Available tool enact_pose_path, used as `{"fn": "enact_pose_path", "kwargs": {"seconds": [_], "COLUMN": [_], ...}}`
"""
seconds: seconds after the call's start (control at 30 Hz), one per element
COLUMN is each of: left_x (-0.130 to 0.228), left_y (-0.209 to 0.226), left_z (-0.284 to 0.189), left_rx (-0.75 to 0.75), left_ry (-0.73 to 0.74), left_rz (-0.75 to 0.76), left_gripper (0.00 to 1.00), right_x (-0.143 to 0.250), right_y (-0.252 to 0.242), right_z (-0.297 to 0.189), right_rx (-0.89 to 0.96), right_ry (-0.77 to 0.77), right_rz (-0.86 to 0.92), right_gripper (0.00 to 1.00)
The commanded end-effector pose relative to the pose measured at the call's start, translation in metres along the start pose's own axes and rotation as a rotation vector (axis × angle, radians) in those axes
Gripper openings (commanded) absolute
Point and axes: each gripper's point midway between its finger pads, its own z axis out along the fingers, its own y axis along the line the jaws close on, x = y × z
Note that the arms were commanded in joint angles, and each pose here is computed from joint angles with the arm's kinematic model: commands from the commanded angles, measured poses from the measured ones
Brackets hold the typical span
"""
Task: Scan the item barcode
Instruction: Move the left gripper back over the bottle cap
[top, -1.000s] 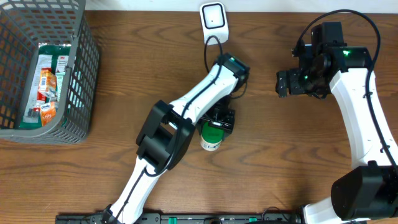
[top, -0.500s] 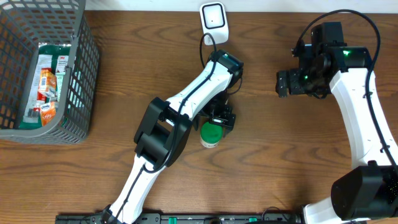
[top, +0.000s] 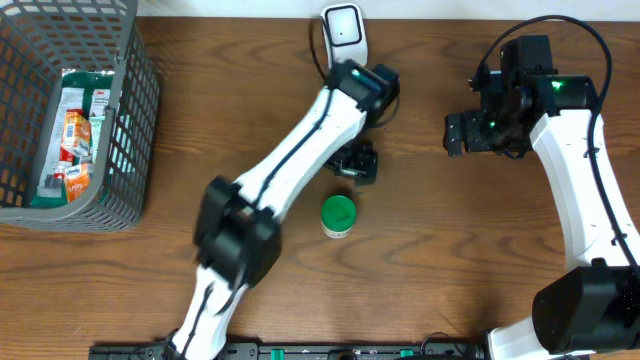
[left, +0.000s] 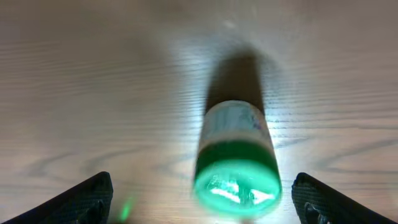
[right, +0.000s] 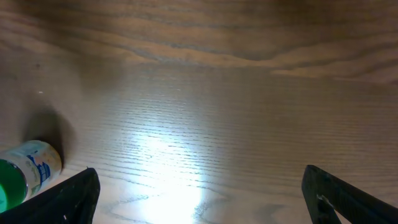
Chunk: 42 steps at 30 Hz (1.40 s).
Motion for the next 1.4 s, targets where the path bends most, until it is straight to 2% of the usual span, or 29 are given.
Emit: {"fn": "enact_pose_path", "kwargs": {"seconds": [0.0,0.13,0.57,0.83,1.0,1.27,1.37], "left_x": [0.006,0.028,0.066,0.071,0.061,0.043,0.040], "left_y": [0.028,0.023,-0.029,-0.015,0.001,0.041,0.051], "left_z": [-0.073,-0.083,-0.073,-0.079,-0.103,-0.175,-0.189], "left_rx": [-0.054,-0.042,-0.184,-0.216,-0.157,0.021,0.075], "left_ry": [-0.246,-0.244,-0.355,-0.341,-0.400,-0.637,-0.682], "left_rz": [-0.209,-0.305,-0.139,-0.094,-0.076,-0.119,-0.108], "left_gripper": [0.93,0.93,0.93,0.95,0.96,0.97,0.97], "right_x": [-0.005,-0.005,-0.005,-0.005,-0.005,-0.005,-0.005], "right_y": [-0.008,-0.008,-0.008,-0.008,-0.008,-0.008,-0.008], "right_z": [-0.004,-0.004,-0.004,-0.004,-0.004,-0.004,-0.004], "right_rx": [0.014,0.014,0.014,0.014,0.014,0.014,0.014], "right_ry": [-0.017,-0.018,-0.017,-0.017,-0.017,-0.017,-0.018], "right_rz": [0.002,0.002,0.002,0.002,0.002,0.002,0.002], "right_gripper": [0.99,0.99,0.99,0.99,0.99,0.99,0.99]}}
